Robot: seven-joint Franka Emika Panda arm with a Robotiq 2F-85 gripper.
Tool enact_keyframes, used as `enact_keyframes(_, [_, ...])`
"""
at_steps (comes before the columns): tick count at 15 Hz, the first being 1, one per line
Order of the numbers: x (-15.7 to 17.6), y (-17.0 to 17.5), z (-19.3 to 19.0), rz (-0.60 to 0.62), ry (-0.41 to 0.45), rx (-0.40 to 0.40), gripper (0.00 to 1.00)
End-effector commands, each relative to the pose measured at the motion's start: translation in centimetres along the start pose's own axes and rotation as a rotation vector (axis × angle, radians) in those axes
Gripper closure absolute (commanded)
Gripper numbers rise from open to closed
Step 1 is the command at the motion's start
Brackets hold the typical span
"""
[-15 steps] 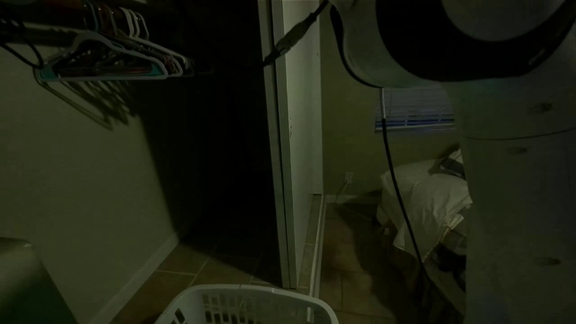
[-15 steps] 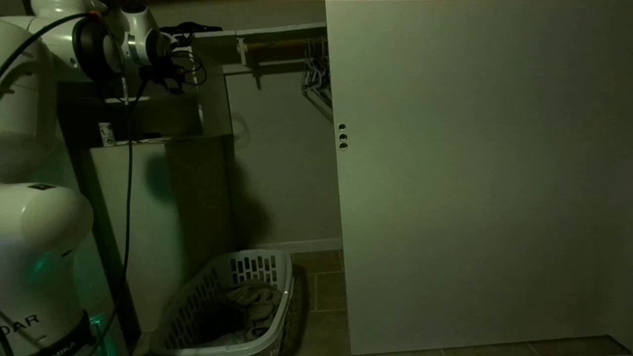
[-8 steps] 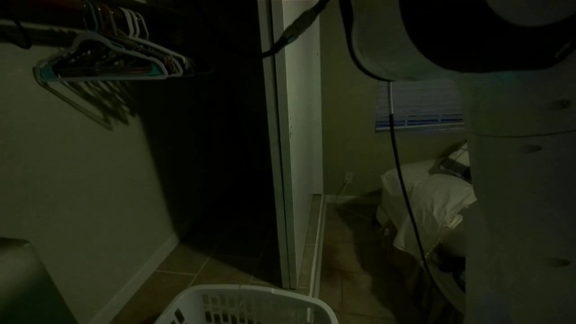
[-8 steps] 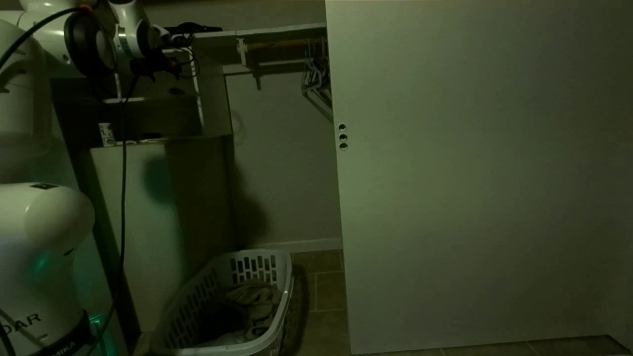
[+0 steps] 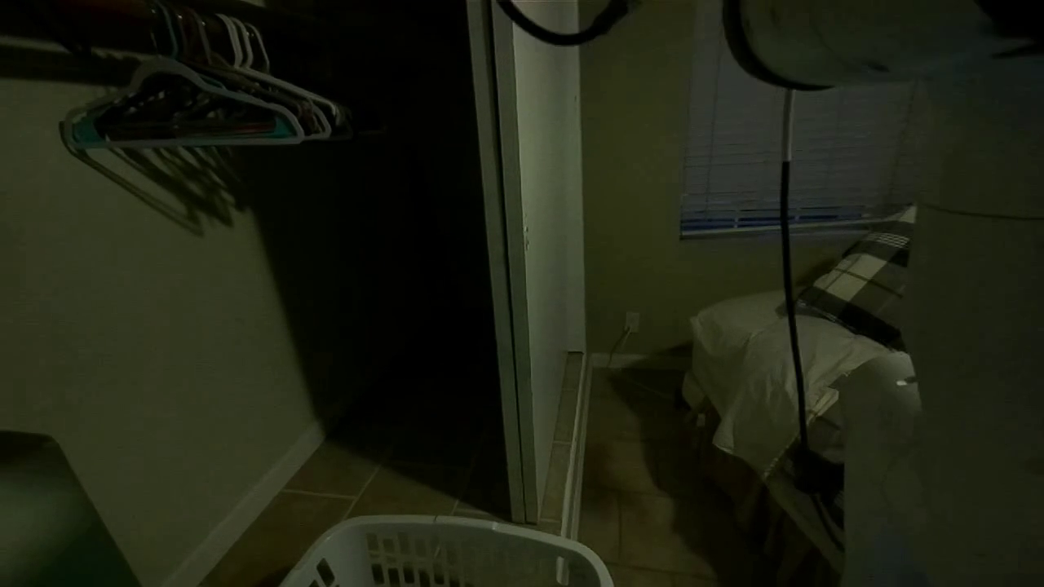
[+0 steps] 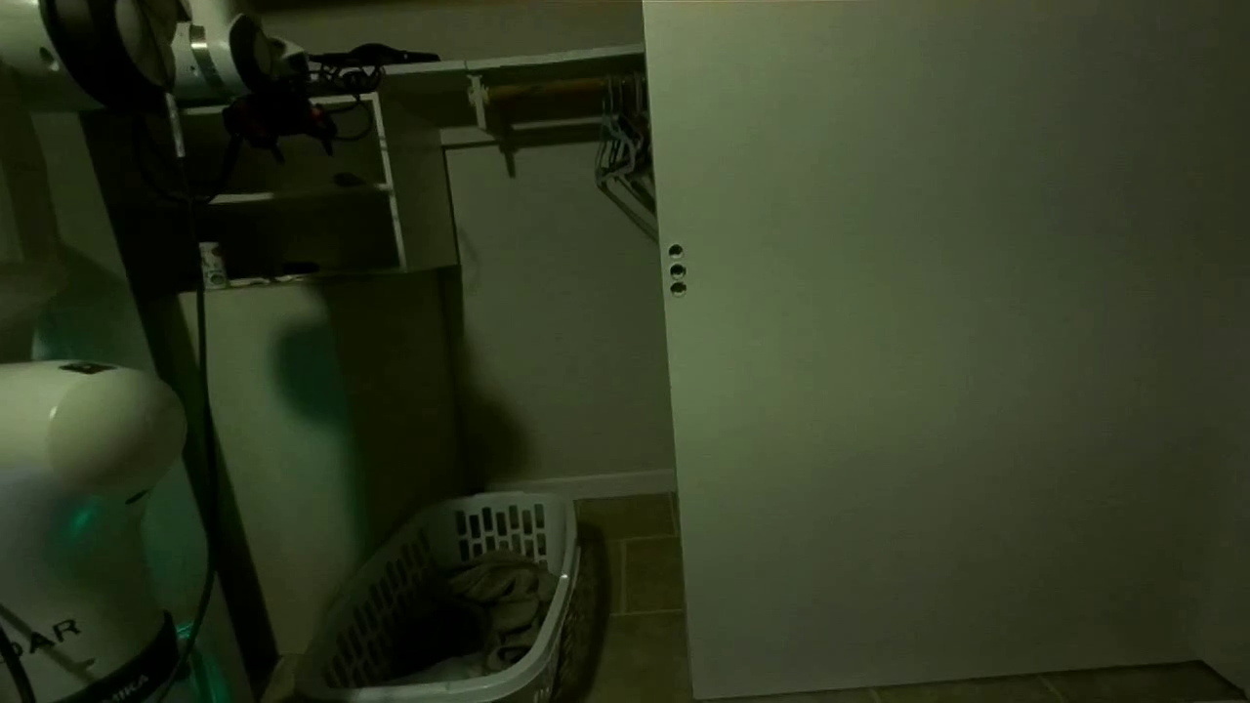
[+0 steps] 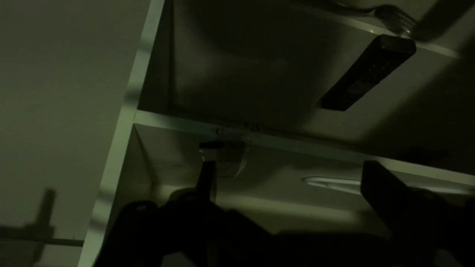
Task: Move the black object from the bottom shelf to the middle shelf.
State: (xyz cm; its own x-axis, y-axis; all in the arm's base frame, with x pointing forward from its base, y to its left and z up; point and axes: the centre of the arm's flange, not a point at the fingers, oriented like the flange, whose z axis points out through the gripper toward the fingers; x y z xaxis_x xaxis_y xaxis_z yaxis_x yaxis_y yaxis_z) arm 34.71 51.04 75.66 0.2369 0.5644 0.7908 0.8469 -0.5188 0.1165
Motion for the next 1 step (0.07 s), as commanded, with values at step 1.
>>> enact_keyframes(1, [-0.28, -0.03, -0.21, -0.002, -0.005, -0.004, 0.0])
